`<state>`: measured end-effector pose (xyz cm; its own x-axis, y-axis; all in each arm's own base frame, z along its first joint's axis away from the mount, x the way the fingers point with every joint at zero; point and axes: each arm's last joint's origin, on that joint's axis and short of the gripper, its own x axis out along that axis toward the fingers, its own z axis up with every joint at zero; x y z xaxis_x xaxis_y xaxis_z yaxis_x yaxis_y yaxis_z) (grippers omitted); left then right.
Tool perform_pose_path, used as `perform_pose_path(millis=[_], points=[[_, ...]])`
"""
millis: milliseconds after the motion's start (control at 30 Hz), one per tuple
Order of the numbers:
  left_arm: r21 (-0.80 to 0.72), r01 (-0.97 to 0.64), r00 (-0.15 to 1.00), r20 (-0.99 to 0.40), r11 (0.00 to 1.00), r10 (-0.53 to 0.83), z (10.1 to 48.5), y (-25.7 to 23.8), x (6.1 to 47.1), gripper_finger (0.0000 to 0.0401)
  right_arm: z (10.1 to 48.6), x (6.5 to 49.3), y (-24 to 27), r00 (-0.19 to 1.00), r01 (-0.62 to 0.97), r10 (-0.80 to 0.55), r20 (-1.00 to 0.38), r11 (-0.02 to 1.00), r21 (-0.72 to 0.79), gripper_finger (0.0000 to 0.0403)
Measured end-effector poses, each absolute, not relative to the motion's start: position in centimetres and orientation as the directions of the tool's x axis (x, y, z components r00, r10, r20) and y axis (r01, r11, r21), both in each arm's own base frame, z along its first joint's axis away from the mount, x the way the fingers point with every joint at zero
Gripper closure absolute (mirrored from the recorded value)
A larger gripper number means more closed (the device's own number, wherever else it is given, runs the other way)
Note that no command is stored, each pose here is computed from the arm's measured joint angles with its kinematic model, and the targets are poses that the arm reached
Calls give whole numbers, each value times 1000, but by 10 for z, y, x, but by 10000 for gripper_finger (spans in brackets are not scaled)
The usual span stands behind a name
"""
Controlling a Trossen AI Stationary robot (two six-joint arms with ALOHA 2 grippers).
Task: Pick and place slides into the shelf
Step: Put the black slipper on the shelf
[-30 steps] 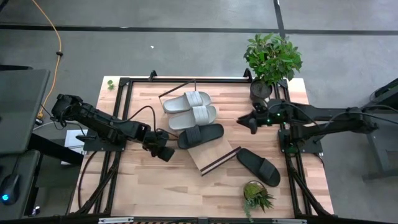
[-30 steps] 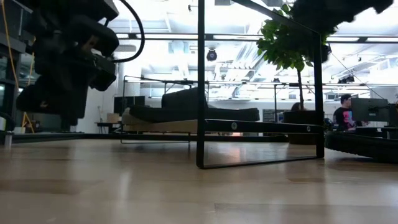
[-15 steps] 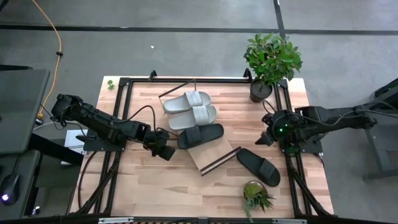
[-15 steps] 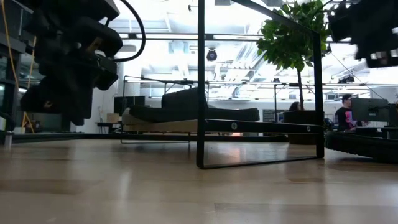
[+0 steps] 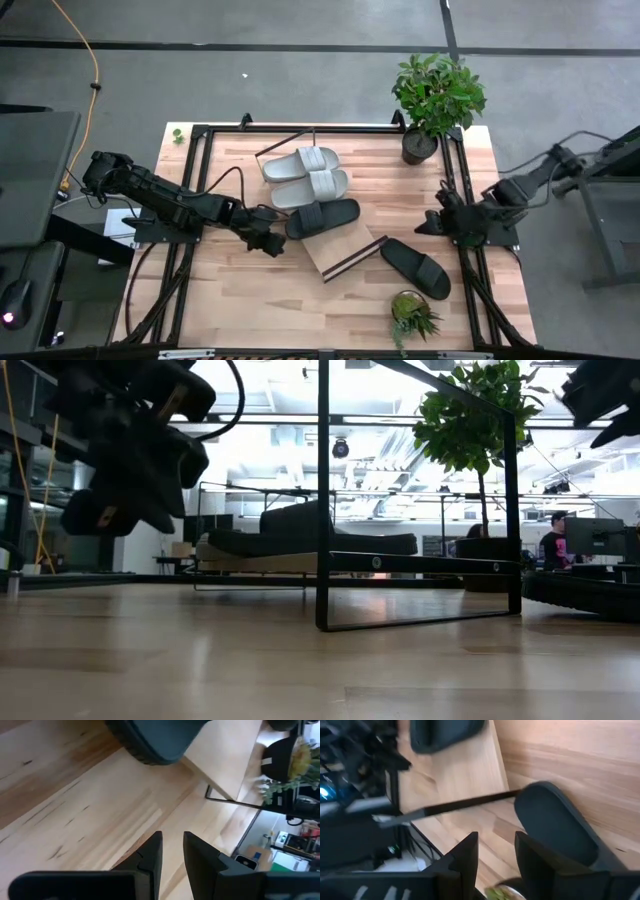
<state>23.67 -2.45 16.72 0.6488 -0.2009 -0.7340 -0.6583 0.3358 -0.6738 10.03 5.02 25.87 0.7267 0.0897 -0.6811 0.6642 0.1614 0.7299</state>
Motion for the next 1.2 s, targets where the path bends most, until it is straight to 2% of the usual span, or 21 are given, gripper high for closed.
perform_pose_path(millis=[167, 367, 600, 933, 1200], points=[[-676, -651, 651, -731, 345, -203, 167, -25, 237, 334, 256, 96, 62, 755, 653, -6, -656, 96, 751, 284], [-680, -640, 647, -728, 357, -228, 168, -25, 237, 334, 243, 98, 80, 726, 686, -99, -681, 32, 727, 284], [-687, -624, 638, -723, 371, -265, 168, -26, 237, 334, 227, 107, 103, 660, 750, -91, -746, 19, 661, 284], [-689, -610, 635, -721, 391, -278, 168, -27, 236, 334, 221, 116, 116, 616, 785, 6, -788, 81, 614, 284], [-689, -600, 631, -720, 407, -289, 168, -27, 236, 334, 253, 116, 104, 477, 838, 23, -879, 289, 462, 284]])
